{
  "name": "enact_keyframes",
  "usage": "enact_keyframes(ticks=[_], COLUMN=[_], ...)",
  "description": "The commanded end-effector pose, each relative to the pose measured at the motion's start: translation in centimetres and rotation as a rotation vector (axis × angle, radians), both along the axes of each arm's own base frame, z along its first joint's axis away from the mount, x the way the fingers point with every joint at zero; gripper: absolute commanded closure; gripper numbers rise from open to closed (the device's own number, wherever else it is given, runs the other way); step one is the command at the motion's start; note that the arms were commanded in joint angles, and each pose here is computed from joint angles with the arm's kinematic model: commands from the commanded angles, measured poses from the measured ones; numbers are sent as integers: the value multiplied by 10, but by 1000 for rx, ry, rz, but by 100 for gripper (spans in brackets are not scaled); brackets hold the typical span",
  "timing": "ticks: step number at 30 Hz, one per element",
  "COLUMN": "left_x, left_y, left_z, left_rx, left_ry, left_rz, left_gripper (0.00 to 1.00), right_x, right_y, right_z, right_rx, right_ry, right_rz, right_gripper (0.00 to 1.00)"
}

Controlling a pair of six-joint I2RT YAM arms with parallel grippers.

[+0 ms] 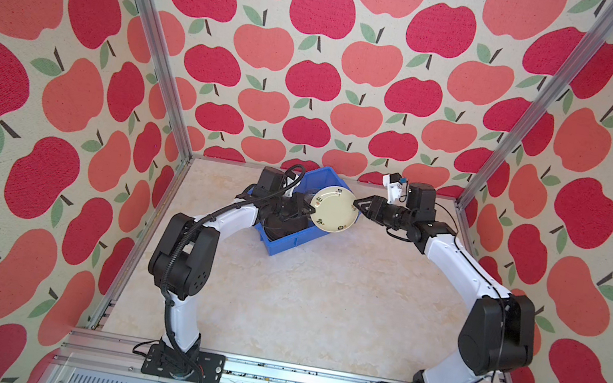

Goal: Place the plates into the plastic bin on the countertop
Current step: 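Lift the cream plate toward the bin while the right gripper grips its rim, then carry the cream plate into the bin with the right gripper while the left withdraws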

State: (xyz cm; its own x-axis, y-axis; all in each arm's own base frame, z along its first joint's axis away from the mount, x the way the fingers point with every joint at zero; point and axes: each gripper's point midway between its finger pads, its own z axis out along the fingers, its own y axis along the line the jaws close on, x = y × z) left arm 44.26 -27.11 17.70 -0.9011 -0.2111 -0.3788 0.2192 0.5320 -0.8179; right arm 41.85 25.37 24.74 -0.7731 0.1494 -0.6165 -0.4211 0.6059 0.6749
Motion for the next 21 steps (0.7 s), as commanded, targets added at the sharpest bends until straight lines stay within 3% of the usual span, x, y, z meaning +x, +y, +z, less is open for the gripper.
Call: enact_keyframes(ticks=[1,8,11,13,16,17,19,21], left_x=[-1,5,6,6,6,6,7,6], left_y=[2,5,10,15,24,28,40,55], left_z=[27,31,30,27,23,21,18,18], left_rx=[-40,-63,-61,-54,-43,-36,-17,8], left_ry=[-69,-82,-82,-71,-65,-59,-48,-57], left_rz=[-28,-21,-14,-9,18,30,67,113], left_gripper=[100,100,100,100,100,92,56,34], right_x=[4,17,24,29,35,37,43,47], right_y=[7,35,45,49,58,61,70,80], right_z=[-8,-22,-25,-25,-25,-26,-29,-33], right_rx=[-19,-33,-28,-23,-20,-21,-18,-7], right_ry=[23,55,71,75,74,75,84,99], right_rz=[20,64,76,69,76,81,104,142], right_gripper=[54,56,74,98,100,100,100,100])
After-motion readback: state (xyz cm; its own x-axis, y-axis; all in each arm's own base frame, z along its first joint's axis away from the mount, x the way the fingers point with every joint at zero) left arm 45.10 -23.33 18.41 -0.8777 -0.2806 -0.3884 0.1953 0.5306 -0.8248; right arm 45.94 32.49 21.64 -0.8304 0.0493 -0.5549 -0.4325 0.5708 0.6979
